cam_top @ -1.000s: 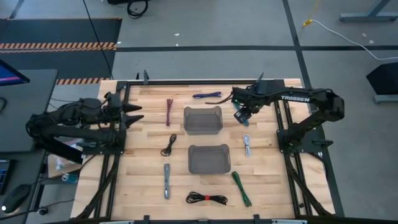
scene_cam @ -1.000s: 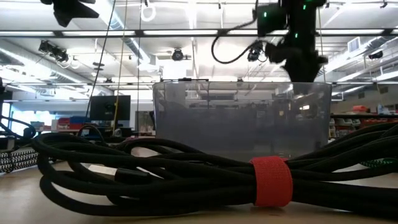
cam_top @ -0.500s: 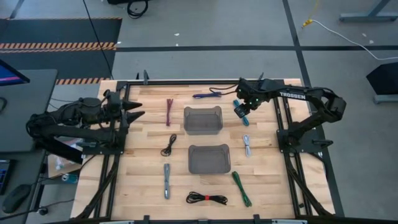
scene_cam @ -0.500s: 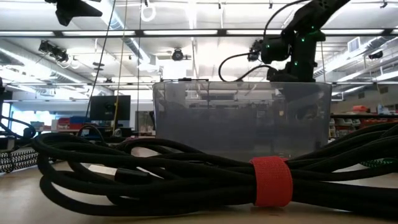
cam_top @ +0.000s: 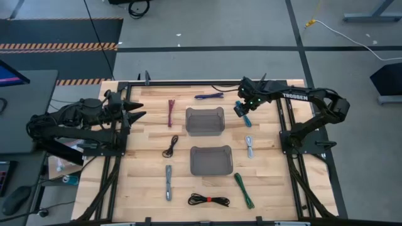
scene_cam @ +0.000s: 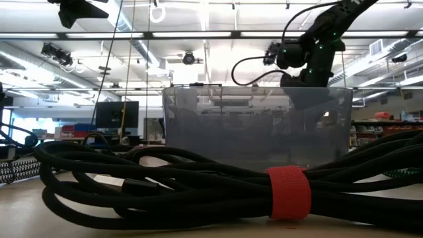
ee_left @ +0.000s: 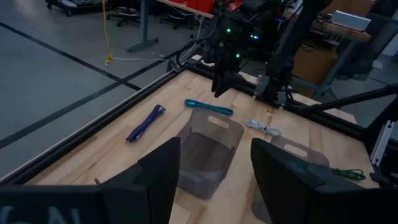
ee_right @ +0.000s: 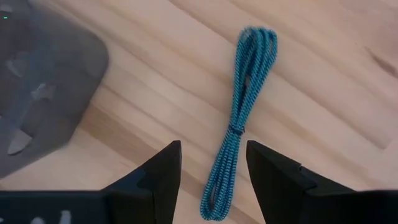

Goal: Pick and place USB-C Cables
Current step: Put the blue charger cable into the top black transparent bin

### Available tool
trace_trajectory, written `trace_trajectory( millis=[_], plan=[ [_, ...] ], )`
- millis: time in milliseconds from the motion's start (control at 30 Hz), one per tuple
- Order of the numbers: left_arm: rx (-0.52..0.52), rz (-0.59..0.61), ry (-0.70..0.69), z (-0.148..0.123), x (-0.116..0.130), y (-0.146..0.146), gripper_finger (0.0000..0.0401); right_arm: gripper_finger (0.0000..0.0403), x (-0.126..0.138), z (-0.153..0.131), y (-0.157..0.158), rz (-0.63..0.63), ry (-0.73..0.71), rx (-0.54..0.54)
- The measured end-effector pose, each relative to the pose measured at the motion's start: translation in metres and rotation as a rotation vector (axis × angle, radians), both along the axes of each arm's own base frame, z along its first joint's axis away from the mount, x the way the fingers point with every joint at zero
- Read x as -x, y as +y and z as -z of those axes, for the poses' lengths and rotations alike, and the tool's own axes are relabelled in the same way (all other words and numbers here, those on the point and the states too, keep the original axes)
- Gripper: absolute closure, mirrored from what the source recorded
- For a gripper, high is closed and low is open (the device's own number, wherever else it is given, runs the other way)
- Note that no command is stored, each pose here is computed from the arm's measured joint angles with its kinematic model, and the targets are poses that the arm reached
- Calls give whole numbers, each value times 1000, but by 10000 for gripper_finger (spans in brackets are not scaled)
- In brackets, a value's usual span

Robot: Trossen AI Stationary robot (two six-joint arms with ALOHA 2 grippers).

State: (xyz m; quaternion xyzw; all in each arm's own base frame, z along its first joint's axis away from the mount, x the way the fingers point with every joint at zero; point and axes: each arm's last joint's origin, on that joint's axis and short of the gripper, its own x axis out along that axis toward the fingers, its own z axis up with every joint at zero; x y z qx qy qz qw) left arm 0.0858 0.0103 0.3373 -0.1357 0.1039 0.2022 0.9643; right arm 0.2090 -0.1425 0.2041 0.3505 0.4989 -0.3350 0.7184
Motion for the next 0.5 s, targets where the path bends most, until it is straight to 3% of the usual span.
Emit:
trace_trajectory(
  millis=[500],
  plan=[
    [-2, 1, 1, 0, 0, 0, 197, 189, 9, 27, 6, 120, 16, -21]
  ],
)
